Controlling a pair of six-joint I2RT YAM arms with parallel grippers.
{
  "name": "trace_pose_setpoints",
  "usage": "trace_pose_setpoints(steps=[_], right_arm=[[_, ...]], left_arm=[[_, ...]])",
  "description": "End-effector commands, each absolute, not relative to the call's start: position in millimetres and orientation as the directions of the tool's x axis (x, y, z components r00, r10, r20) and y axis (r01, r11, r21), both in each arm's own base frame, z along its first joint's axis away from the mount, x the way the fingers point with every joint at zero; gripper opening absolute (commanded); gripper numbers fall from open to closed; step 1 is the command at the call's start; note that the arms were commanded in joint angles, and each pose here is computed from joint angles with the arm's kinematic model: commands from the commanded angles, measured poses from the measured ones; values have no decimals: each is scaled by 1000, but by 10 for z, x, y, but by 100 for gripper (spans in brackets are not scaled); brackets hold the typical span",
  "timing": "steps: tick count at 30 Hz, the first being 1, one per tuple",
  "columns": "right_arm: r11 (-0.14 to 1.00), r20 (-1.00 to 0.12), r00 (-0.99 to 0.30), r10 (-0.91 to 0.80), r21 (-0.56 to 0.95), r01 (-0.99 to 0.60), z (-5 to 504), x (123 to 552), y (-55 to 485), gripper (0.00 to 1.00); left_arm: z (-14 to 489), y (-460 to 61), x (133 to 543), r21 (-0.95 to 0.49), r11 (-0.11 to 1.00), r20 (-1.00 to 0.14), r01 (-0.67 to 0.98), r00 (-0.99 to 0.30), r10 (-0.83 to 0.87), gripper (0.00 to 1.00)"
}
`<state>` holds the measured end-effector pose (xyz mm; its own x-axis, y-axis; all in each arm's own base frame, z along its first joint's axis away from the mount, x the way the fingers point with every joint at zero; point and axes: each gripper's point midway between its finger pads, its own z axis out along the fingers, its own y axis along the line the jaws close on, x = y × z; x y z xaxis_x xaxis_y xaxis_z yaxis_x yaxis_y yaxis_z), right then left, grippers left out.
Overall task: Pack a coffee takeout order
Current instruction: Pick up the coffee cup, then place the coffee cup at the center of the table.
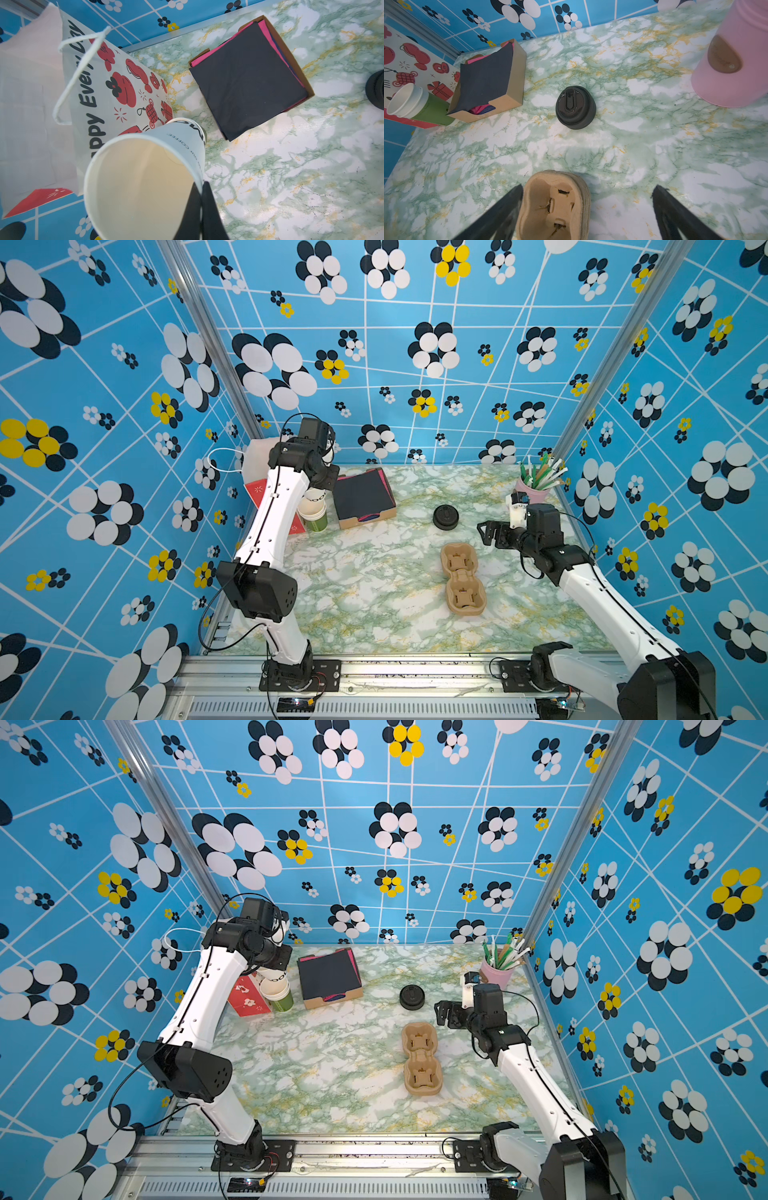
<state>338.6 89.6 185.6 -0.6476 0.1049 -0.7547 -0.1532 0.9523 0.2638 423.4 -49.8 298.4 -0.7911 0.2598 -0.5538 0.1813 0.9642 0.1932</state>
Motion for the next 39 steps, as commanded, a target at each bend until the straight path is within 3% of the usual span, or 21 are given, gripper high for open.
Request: trace_pose_setpoints(steps=[1, 9, 20, 28, 39], right_arm=[[945, -763, -638, 109, 278, -171, 1978, 3408, 960, 99], [954, -760, -648, 48, 228, -196, 1984, 3401, 945, 99], [957, -749, -662, 19, 205, -205, 1925, 3354, 930, 99], [962, -749, -663, -2, 180, -207, 1902, 3301, 895, 99], [961, -735, -678, -6, 183, -207, 1830, 3290, 902, 99]], left_arm=[[3245, -649, 3955, 198, 958, -572, 206, -770, 284, 0], [3177, -1486, 3519, 86, 913, -579, 398, -726, 371, 0], [2370, -2412, 2911, -74, 831, -568, 551, -708, 419, 0], [1846, -2761, 2543, -104, 799, -510, 593, -721, 469, 0], [1426, -2911, 2348, -36, 779, -435, 625, -712, 551, 0]])
